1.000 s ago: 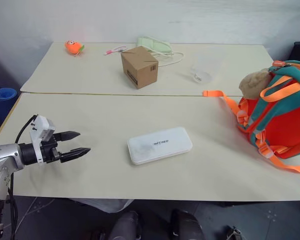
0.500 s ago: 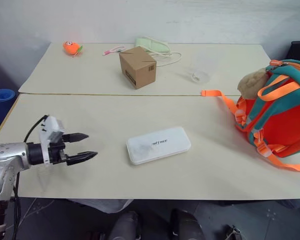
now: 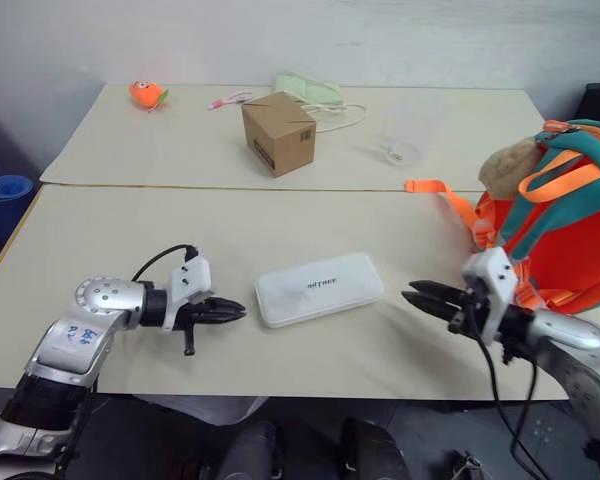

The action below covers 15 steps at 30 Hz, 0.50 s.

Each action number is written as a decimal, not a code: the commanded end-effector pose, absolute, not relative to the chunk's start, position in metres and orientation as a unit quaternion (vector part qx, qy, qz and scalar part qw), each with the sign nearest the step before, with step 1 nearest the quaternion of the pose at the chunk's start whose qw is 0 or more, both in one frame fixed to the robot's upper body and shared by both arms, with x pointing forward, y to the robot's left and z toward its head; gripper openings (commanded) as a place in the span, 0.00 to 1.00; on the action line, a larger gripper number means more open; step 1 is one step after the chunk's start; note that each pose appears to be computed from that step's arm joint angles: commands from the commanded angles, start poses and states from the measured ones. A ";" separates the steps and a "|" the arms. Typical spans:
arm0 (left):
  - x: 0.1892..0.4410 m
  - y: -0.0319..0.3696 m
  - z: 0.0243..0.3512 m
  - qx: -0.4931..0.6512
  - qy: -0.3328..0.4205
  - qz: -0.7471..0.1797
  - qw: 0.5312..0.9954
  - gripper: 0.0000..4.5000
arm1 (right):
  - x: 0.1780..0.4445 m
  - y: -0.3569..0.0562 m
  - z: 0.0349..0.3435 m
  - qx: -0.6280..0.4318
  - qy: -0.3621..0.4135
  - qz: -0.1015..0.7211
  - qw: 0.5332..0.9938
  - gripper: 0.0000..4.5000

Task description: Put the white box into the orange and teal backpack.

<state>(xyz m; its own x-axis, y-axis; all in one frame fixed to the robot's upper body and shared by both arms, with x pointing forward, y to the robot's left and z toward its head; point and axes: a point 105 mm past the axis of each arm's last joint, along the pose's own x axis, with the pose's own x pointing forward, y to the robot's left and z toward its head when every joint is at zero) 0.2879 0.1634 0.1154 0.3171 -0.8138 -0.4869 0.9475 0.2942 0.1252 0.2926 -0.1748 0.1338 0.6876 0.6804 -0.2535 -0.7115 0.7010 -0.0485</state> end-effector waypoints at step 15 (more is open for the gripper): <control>0.313 0.140 0.120 0.146 0.140 -0.555 0.807 0.00 | 0.335 -0.165 0.144 -0.065 0.045 0.299 0.951 0.12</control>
